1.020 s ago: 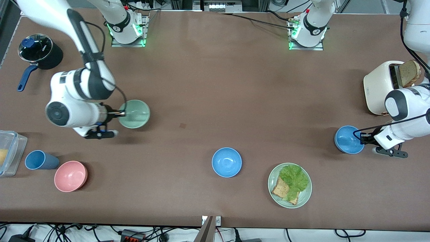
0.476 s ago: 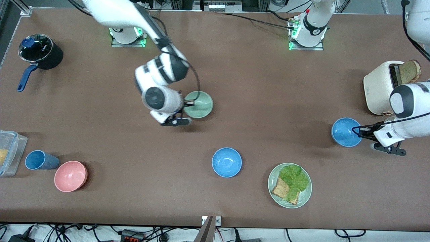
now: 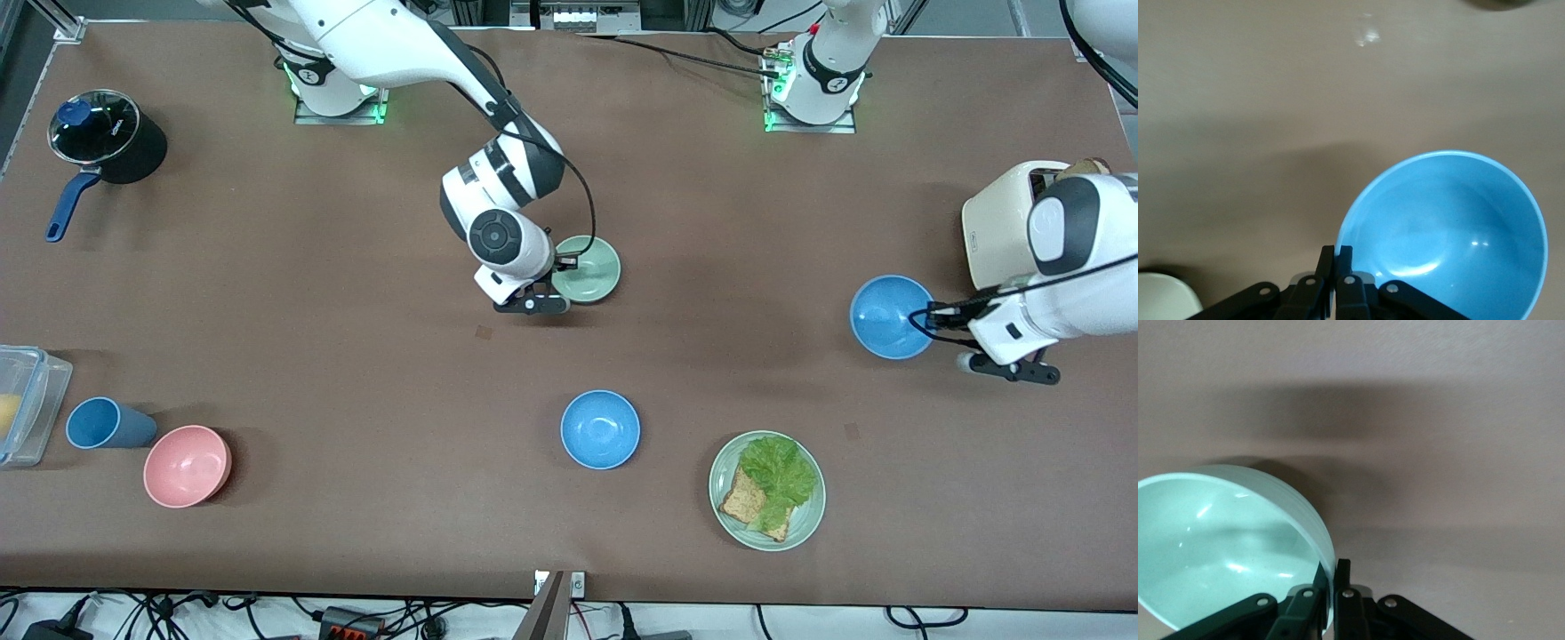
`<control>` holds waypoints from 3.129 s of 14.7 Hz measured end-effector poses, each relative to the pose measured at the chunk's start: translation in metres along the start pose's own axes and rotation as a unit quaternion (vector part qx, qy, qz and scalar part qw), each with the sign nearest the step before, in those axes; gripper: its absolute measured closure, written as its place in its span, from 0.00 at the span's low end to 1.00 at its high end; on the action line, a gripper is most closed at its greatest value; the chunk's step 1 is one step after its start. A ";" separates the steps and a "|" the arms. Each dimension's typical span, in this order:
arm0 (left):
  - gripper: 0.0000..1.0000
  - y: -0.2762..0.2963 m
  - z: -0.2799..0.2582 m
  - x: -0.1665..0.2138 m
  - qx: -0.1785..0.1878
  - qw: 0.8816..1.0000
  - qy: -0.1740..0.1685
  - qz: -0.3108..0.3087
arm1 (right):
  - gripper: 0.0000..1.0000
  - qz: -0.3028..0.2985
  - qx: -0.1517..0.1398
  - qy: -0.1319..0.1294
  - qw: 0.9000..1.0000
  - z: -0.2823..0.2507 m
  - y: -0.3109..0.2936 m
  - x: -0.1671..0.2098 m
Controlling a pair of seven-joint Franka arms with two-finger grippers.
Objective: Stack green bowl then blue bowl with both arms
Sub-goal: 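Carry the green bowl to mid-table with the right gripper while the left gripper follows, then lower the blue bowl into the green bowl while the right gripper withdraws, then open the left gripper to release the blue bowl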
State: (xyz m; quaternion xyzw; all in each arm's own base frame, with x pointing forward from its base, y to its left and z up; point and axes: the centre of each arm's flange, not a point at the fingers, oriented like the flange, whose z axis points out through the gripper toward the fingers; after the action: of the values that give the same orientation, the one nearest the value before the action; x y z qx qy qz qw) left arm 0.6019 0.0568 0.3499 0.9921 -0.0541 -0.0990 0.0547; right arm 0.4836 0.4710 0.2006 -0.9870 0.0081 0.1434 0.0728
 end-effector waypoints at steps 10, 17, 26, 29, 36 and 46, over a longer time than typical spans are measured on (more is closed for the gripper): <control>0.96 0.118 0.021 -0.048 -0.021 0.998 0.005 -0.059 | 0.41 0.015 0.016 0.028 0.999 -0.045 0.004 0.018; 0.96 0.269 0.037 -0.065 -0.021 0.991 0.024 -0.130 | 0.00 0.040 -0.018 0.096 0.994 -0.260 0.086 0.057; 0.96 0.419 0.072 -0.103 -0.082 0.982 0.052 -0.160 | 0.00 0.110 0.006 0.132 0.985 -0.363 0.233 0.098; 0.96 0.430 0.071 -0.102 -0.087 0.983 0.084 -0.135 | 0.00 0.133 0.015 0.145 0.980 -0.398 0.274 0.091; 0.96 0.447 0.122 -0.103 -0.038 0.988 0.108 -0.106 | 0.00 0.095 0.003 0.177 0.980 -0.462 0.393 0.068; 0.90 0.464 0.164 -0.104 -0.032 0.991 0.089 -0.096 | 0.00 0.049 -0.066 0.133 0.988 -0.498 0.450 0.010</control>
State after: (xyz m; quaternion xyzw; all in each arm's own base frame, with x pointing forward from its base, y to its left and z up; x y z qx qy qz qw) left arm 0.4226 -0.4058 0.2654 0.9954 0.0496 -0.0167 0.0808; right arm 0.6165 -0.0471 0.6063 -0.9983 0.0563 0.0146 -0.0008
